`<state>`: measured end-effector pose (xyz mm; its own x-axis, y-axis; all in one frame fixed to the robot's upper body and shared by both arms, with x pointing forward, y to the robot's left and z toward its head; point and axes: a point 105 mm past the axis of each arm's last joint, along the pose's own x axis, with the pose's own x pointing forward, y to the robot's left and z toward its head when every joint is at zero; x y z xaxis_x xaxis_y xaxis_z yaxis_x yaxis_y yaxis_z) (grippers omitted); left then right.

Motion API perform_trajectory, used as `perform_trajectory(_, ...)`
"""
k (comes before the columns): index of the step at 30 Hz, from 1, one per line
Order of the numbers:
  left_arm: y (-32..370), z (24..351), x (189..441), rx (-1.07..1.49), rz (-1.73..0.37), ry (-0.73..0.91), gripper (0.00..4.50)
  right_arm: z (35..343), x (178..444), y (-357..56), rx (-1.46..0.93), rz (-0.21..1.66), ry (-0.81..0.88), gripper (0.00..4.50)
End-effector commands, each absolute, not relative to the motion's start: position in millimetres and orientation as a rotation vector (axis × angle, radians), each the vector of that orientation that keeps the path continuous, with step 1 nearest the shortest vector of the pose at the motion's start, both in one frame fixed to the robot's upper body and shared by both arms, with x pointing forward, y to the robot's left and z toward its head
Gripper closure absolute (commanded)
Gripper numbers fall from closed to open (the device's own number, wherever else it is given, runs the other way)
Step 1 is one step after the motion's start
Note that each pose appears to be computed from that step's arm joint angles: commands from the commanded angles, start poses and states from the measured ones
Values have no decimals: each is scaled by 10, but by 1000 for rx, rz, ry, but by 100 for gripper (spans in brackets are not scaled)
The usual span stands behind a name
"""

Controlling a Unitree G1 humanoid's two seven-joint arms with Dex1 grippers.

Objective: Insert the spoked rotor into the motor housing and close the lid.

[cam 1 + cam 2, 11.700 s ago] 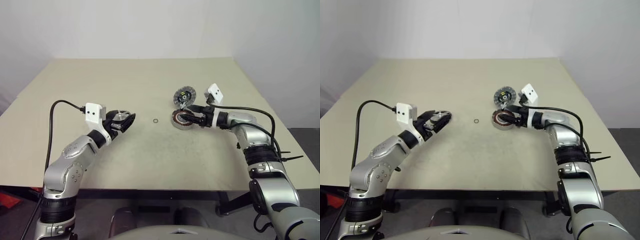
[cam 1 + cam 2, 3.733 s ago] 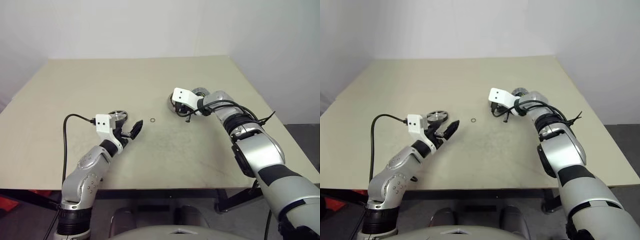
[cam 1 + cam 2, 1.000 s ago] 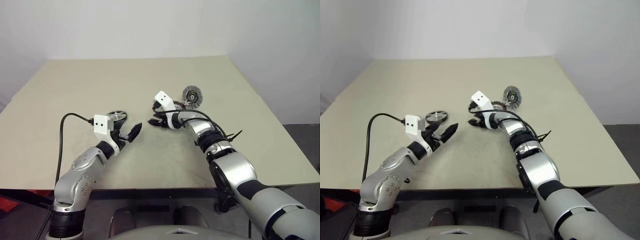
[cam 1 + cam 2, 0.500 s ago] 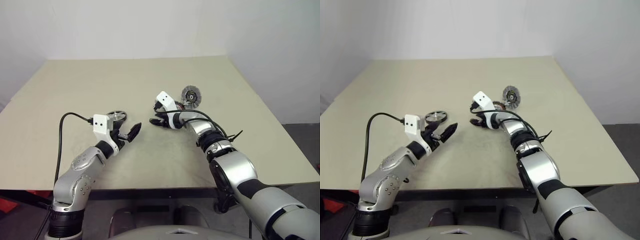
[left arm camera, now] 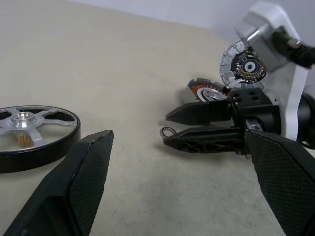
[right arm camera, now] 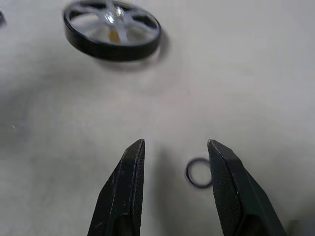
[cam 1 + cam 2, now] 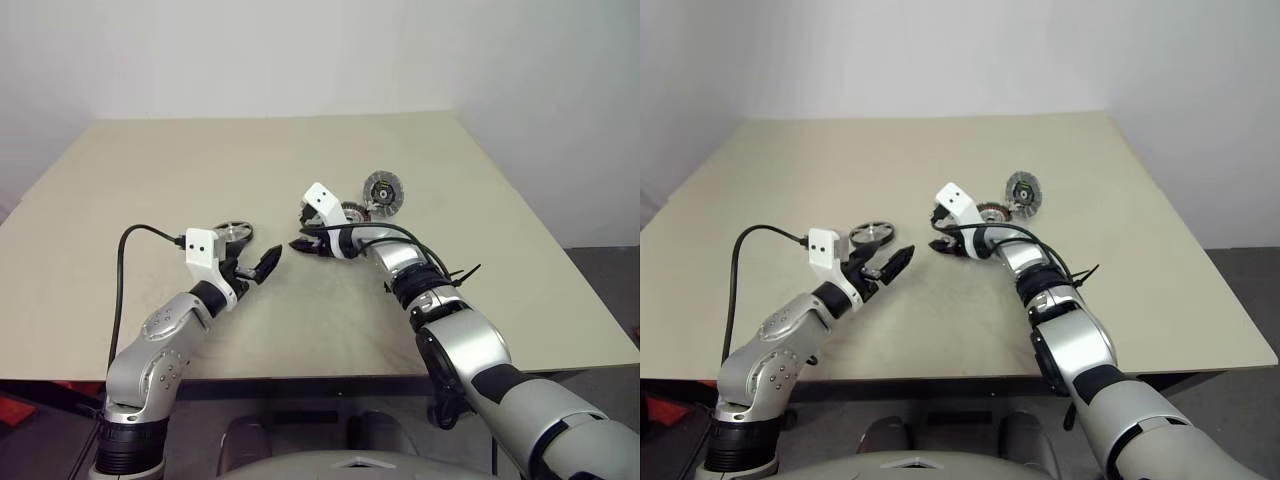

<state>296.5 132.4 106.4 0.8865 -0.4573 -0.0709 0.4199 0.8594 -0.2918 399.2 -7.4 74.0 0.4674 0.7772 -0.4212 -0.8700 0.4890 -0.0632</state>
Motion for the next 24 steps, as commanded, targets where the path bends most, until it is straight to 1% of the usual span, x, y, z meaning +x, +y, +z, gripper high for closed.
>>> perform_trajectory(1,1318,1193,2980,-267,-468,89,0,827,4038,-52,-305,1007,328,222)
perform_trajectory(6,1320,1195,2973,-265,-466,88,0,645,4043,-156,-331,966,386,222)
perform_trajectory(10,1312,1195,2967,-267,-465,87,0,599,4058,-202,-345,944,397,222)
perform_trajectory(18,1289,1196,2960,-276,-469,87,0,654,4091,-201,-338,935,382,222)
perform_trajectory(24,1284,1190,2963,-278,-470,88,0,823,4094,-74,-307,967,329,222)
